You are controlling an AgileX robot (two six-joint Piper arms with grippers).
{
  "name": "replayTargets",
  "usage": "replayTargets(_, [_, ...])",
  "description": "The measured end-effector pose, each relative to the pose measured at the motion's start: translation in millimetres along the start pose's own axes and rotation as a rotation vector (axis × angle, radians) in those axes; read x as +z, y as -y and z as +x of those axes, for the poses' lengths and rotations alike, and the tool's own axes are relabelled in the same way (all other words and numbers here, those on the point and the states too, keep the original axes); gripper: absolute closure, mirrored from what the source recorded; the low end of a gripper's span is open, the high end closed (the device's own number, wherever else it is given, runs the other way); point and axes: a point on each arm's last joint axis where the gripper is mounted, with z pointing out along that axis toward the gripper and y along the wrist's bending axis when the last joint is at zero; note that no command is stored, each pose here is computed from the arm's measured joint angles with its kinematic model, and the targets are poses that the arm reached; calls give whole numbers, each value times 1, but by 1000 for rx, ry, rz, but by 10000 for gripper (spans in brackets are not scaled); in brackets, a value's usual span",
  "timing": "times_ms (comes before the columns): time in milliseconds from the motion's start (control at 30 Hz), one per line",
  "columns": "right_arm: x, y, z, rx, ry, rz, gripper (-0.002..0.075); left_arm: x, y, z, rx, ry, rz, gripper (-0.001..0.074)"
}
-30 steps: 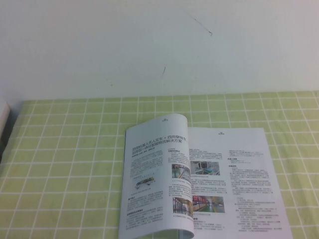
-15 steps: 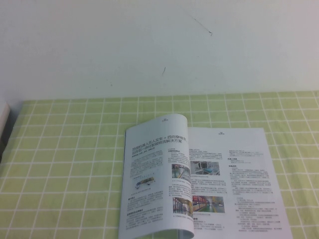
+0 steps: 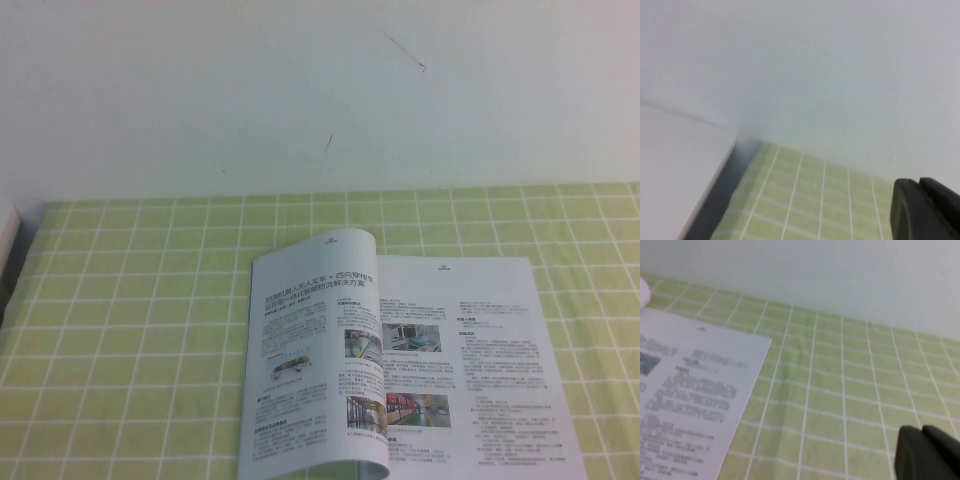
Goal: Close book
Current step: 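Close the open booklet and leave it lying on the table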
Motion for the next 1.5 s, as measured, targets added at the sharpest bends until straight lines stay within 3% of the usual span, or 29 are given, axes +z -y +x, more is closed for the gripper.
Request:
replayTargets(133, [-1, 2, -11, 0, 119, 18, 729, -1, -3, -11, -74, 123, -30, 739])
replayTargets(500, [-2, 3, -19, -203, 202, 56, 729, -1, -5, -15, -84, 170, -43, 739])
replayTargets(633, [-6, 5, -32, -212, 355, 90, 729, -2, -5, -18, -97, 204, -51, 739])
replayTargets(800, [-23, 8, -60, -71, 718, 129, 729, -6, 4, -41, -67, 272, -20, 739])
replayTargets(1000, [-50, 18, -80, 201, 1091, 115, 729, -27, 30, -101, 40, 465, 51, 739])
replayTargets(1267, [-93, 31, -143, 320, 1144, 42, 729, -61, 61, -155, 242, 532, 118, 739])
replayTargets(1500, [-122, 42, -202, 258, 990, 54, 729, -48, 83, -193, 385, 315, 126, 739])
